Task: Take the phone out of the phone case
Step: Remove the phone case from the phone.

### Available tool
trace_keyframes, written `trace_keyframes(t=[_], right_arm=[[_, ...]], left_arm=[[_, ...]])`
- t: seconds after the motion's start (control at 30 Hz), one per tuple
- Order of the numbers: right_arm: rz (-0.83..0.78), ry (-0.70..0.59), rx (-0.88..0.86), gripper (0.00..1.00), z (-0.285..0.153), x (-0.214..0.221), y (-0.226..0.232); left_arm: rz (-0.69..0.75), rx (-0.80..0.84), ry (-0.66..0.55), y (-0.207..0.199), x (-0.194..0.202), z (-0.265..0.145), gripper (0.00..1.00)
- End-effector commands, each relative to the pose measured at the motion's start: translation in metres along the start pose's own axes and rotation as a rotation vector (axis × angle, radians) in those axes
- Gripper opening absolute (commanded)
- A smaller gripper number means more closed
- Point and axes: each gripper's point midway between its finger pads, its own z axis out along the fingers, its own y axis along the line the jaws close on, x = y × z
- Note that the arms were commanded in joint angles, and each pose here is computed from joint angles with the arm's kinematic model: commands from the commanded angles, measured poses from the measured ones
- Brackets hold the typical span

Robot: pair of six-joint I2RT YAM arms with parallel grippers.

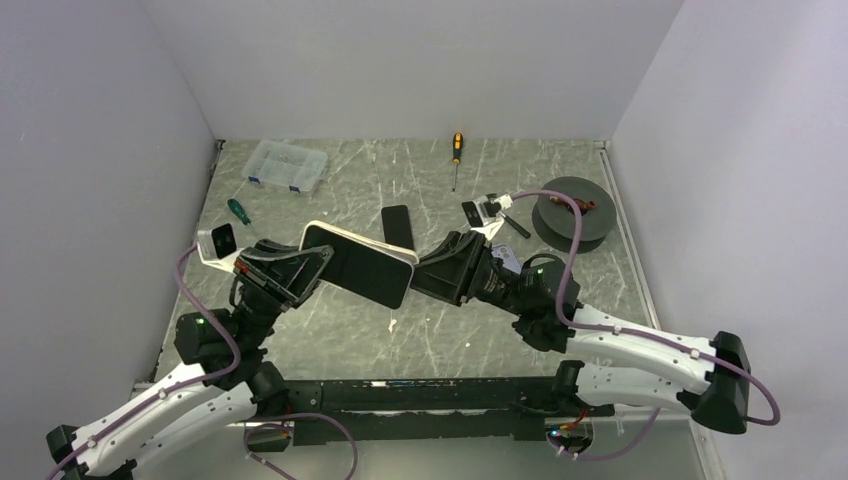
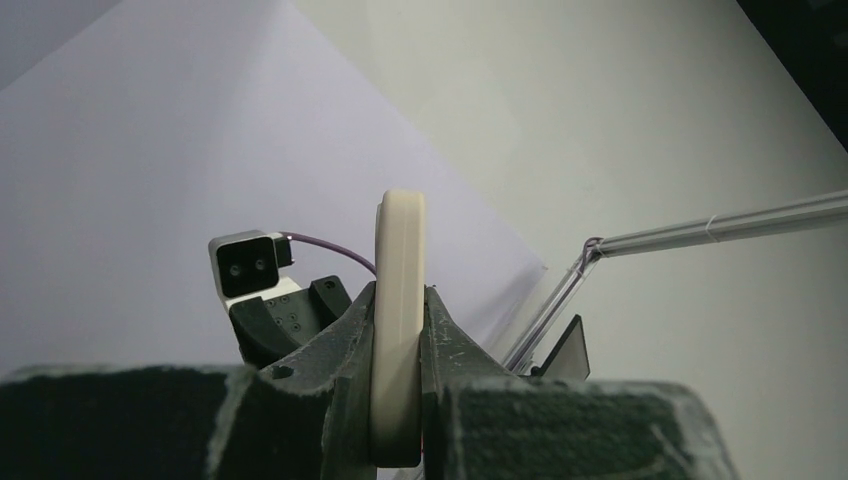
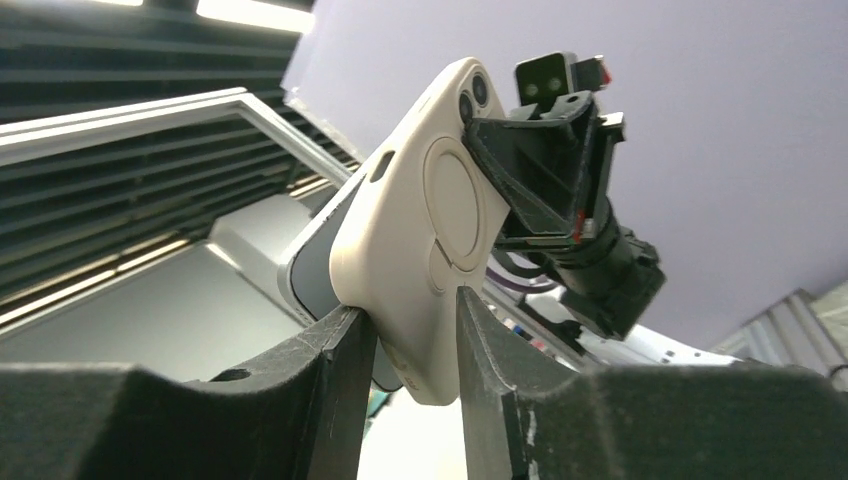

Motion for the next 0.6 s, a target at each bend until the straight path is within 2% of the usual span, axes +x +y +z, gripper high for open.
trace_keyframes(t=[0.0, 0.13, 0.2, 0.33, 0.57], right_arm=[[-0.095, 0.006, 0.272, 0.38, 0.001, 0.002, -0.047], [-0.104, 0.017, 0.288, 0.37, 0.005, 0.006, -0.057], [-0.134, 0.023, 0.362, 0.35, 0.004, 0.007, -0.069], [-0.167, -0.009, 0.429, 0.29, 0.001, 0.002, -0.080], [-0.127, -0.096, 0.354, 0.26, -0.011, -0.003, -0.076]], left_arm=[[0.052, -0.067, 0.101, 0.015, 0.019, -0.006, 0.00], [0.040, -0.141, 0.105, 0.033, 0.022, -0.012, 0.00], [0.023, -0.203, 0.086, 0.047, 0.021, -0.014, 0.00], [-0.010, -0.311, 0.086, 0.070, 0.024, -0.021, 0.00], [-0.055, -0.380, 0.059, 0.089, 0.025, -0.035, 0.00]])
